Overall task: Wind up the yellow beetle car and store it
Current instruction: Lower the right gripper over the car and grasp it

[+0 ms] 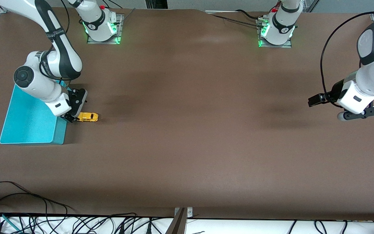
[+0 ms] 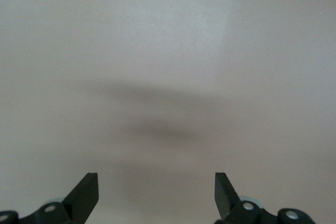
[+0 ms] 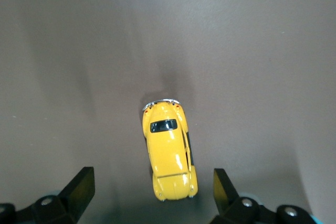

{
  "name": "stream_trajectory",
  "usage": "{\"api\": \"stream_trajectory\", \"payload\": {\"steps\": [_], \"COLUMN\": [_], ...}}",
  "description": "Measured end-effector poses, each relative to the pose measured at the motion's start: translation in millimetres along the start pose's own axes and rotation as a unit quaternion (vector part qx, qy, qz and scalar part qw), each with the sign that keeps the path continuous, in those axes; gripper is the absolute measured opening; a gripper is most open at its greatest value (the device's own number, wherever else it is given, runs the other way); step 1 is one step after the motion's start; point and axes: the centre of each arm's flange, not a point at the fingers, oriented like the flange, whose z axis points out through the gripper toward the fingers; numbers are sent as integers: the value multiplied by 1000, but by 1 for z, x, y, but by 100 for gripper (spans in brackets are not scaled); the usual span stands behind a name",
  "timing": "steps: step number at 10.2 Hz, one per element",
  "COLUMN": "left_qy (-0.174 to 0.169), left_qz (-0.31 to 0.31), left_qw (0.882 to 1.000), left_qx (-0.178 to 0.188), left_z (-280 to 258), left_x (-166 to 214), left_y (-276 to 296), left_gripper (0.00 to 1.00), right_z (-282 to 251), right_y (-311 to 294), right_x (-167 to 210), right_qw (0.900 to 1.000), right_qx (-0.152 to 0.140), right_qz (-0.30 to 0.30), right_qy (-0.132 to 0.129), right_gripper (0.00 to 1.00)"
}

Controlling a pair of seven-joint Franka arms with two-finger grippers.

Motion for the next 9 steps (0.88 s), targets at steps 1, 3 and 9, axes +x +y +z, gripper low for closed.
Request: {"api": "stream_trajectory", "payload": {"steps": [1, 3, 9], "left_qy": [-2, -5, -5], "left_qz": [3, 4, 3], "left_qw": [1000, 1000, 1000], "left_qx": [0, 1, 1], "left_z": [2, 5, 5], "left_x": [0, -1, 0], "left_y": [-1, -1, -3], "left_gripper": [100, 100, 100], "right_z": [11, 25, 45], "right_y": [-1, 0, 0], "right_x": [-1, 0, 0], "right_qw": [1000, 1000, 1000], "right_qx": [-4, -8, -17], "right_qz": [-9, -15, -24], "right_qy": [2, 5, 9], "right_gripper": [100, 100, 99]}}
